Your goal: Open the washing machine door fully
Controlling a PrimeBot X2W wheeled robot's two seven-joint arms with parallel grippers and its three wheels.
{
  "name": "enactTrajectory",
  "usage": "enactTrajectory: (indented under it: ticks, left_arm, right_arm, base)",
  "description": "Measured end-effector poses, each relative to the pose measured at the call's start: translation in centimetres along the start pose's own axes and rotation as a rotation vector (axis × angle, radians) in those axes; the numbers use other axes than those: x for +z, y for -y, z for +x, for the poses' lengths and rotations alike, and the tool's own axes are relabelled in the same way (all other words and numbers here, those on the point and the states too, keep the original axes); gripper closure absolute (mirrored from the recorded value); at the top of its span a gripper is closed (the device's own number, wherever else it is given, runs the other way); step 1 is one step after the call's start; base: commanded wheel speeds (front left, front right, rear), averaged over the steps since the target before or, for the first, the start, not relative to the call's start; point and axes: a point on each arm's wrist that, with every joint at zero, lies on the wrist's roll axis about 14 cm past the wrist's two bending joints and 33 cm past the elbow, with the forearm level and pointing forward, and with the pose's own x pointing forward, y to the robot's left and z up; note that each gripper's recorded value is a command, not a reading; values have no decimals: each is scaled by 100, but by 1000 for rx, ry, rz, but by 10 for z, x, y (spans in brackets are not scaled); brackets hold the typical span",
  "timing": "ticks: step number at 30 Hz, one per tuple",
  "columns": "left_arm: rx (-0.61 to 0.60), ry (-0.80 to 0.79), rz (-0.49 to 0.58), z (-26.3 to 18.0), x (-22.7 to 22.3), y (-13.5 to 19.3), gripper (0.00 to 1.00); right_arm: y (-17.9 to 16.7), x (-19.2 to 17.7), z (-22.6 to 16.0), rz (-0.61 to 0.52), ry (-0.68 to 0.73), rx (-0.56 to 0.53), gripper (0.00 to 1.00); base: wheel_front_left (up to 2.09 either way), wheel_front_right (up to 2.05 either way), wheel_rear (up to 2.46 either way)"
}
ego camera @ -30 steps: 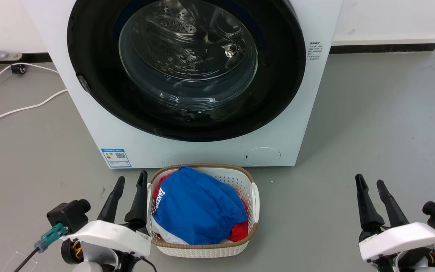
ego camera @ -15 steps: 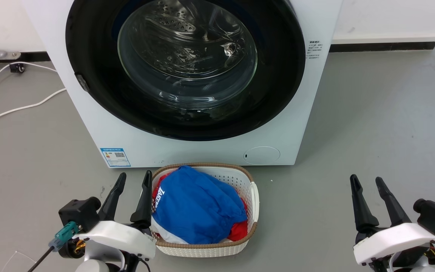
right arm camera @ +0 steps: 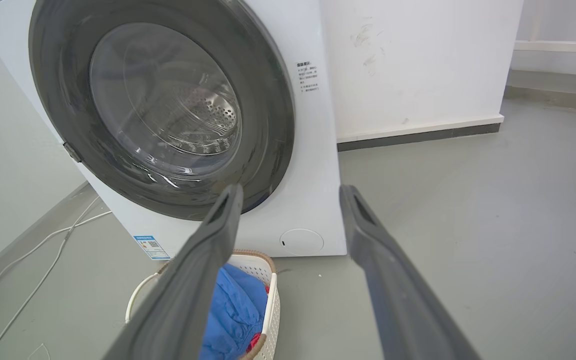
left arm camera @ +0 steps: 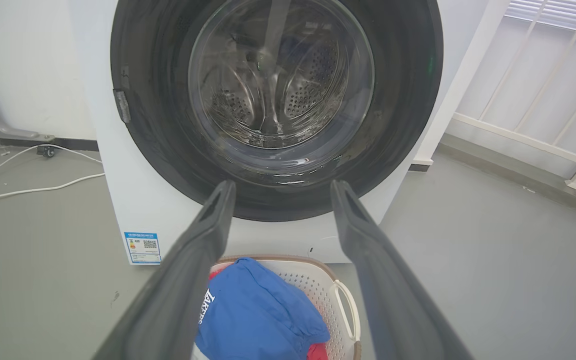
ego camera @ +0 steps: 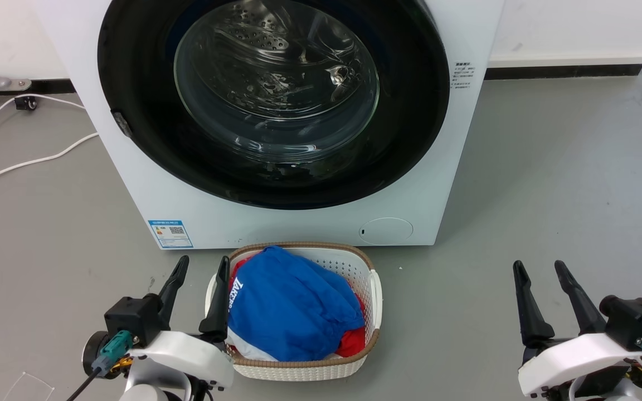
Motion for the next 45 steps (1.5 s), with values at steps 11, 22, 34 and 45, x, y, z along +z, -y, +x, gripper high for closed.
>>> enactTrajectory:
  ticks: [11, 22, 34, 45]
  left_arm:
    - [-4, 21, 64, 0, 3, 1, 0]
    - [-17, 28, 126, 0, 1, 5, 0]
    - [-23, 33, 188, -1, 1, 4, 0]
    - [-22, 41, 195, 0, 1, 3, 0]
  right_arm:
    - [-3, 1, -2, -53, 7, 9, 0]
    - [-5, 1, -3, -102, 15, 18, 0]
    - [-6, 2, -5, -153, 25, 24, 0]
    - [-6, 1, -6, -176, 23, 27, 0]
  base:
    - [0, 0, 0]
    - [0, 0, 0]
    - [0, 0, 0]
    - [0, 0, 0]
